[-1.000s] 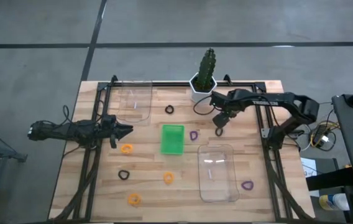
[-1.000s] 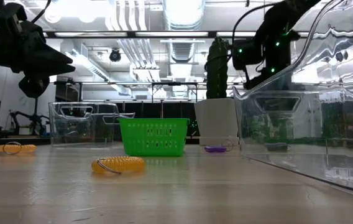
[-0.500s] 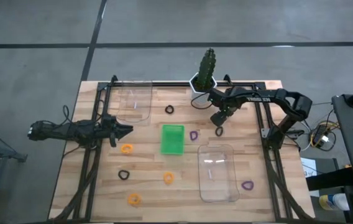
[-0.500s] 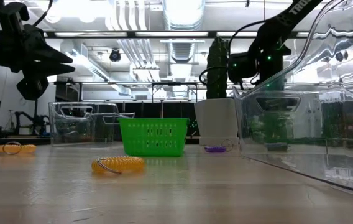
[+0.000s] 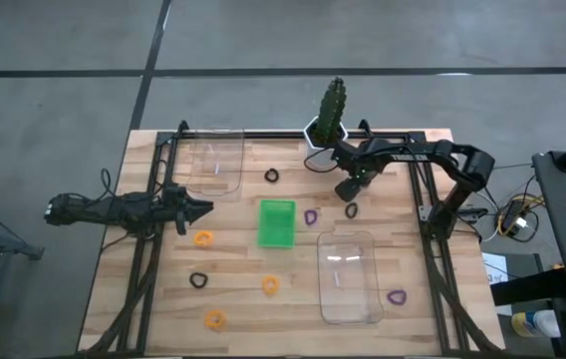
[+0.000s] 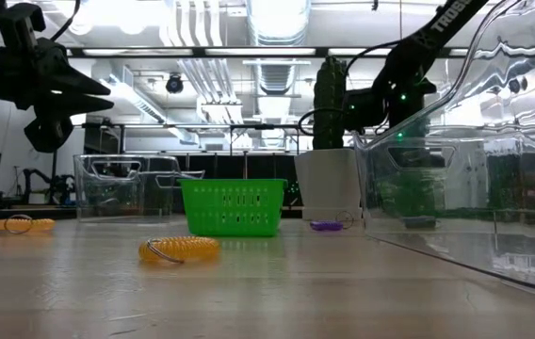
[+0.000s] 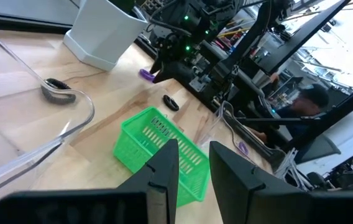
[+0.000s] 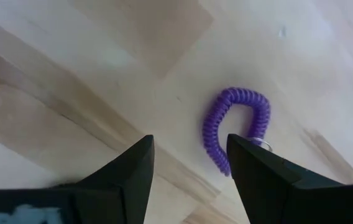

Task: Sort spring keychains
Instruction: Put the top purple spring keychain into the green bin

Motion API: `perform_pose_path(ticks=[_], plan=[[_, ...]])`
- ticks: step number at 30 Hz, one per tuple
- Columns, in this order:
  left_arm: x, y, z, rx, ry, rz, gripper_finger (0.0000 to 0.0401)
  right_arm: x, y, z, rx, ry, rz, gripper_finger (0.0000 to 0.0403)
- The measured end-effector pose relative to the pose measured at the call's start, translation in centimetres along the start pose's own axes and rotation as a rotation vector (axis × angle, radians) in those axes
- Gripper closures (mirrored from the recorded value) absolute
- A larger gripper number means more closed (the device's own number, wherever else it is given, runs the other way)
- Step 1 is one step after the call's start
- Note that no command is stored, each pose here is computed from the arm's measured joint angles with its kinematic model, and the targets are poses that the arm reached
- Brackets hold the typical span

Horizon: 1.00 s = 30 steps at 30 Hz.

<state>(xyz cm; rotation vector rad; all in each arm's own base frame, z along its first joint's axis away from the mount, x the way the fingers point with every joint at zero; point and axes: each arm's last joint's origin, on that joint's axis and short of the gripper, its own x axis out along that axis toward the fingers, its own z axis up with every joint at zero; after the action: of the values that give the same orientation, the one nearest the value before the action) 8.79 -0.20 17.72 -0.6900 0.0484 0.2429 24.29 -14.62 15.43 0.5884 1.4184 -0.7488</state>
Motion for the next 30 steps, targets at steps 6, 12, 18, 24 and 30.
perform_pose_path(ticks=[6, 12, 18, 24, 30], plan=[[0.0, 0.0, 0.0, -0.012, 0.001, 0.001, 0.0318, 0.9, 0.0, 0.2, 0.003, 0.028, 0.001, 0.0204], [0.0, 0.0, 0.0, -0.014, 0.0, 0.001, 0.0318, 1.5, -0.1, 0.3, 0.0, 0.048, 0.005, 0.0204], [0.0, 0.0, 0.0, -0.014, 0.0, 0.001, 0.0318, 1.7, -0.2, 0.4, 0.001, 0.048, 0.006, 0.0204], [0.0, 0.0, 0.0, -0.014, 0.0, 0.0, 0.0318, 1.6, -0.3, 0.4, 0.009, 0.041, 0.008, 0.0205], [0.0, 0.0, 0.0, -0.014, 0.0, 0.001, 0.0318, 1.6, -0.3, 0.4, 0.062, 0.042, 0.009, 0.0237]])
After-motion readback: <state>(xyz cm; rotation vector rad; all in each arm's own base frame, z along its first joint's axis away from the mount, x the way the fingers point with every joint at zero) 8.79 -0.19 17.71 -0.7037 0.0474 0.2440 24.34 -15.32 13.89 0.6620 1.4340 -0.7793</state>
